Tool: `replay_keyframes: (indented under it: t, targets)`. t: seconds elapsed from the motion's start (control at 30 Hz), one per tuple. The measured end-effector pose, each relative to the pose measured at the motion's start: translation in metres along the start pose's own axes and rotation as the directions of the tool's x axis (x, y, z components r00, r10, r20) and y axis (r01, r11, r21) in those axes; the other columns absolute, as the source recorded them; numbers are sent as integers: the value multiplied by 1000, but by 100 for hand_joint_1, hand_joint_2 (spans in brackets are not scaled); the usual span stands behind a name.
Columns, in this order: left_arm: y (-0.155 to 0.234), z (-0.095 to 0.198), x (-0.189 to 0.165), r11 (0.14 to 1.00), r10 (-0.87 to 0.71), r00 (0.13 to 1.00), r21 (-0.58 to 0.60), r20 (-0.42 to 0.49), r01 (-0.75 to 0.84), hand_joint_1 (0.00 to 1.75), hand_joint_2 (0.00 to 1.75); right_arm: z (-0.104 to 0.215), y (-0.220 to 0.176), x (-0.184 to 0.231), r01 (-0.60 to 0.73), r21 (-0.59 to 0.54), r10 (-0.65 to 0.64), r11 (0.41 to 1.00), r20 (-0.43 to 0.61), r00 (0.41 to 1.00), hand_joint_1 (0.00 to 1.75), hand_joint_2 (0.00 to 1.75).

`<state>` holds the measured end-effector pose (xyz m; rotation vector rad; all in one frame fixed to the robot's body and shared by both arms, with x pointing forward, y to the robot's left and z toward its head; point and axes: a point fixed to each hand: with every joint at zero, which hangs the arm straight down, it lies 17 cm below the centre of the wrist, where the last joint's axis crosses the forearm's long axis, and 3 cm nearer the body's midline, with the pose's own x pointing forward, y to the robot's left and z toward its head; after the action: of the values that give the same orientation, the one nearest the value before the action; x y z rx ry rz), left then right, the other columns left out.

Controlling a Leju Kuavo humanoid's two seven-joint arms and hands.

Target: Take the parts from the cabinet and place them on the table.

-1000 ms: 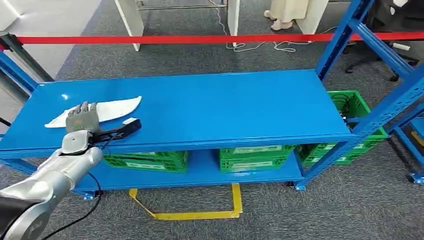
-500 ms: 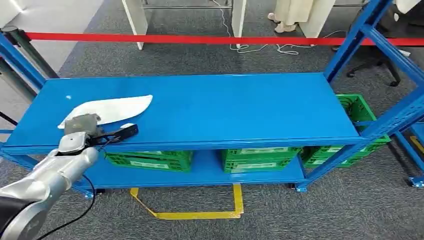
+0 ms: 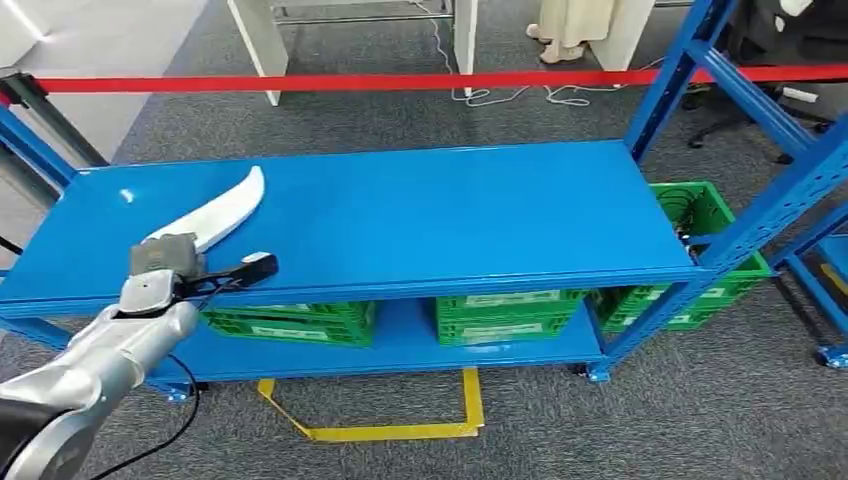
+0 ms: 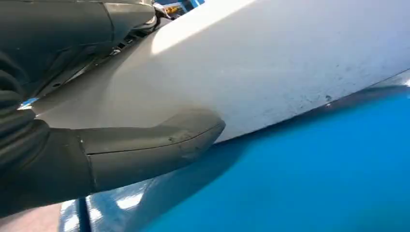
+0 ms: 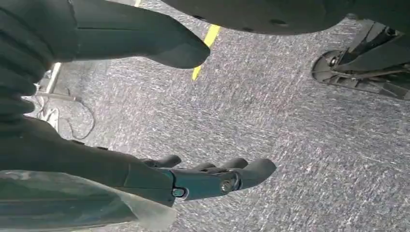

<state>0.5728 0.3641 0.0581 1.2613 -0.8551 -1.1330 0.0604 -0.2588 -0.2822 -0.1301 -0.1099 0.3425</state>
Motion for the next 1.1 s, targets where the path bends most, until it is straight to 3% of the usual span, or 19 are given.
replay_keyframes:
  t: [0.33,0.53,0.63,0.8,0.9,0.97,1.1]
  targets:
    - [3,2,30,999,48,991,-6,127,-47,175,175,0,1,2,-2,2,2,1000,10,1000,0,175]
    - [20,14,74,961,255,919,29,301,-276,175,175,0,1,0,4,3,-5,1000,11,1000,0,175]
    - [45,25,113,829,532,744,-67,404,-556,175,175,0,0,2,13,-1,-13,1000,19,1000,0,175]
    - [56,38,138,715,665,614,-127,425,-687,175,175,0,-1,2,23,-1,-23,1000,22,999,0,175]
    - [67,59,159,432,865,299,-292,404,-853,175,175,0,0,-1,24,-3,-24,1000,25,999,0,175]
    - [89,72,165,254,910,105,-339,400,-906,175,175,0,0,-1,22,-5,-22,1000,28,999,0,175]
    - [144,94,166,98,875,-82,-340,476,-935,175,175,0,-1,-1,25,-7,-25,1000,28,999,0,175]
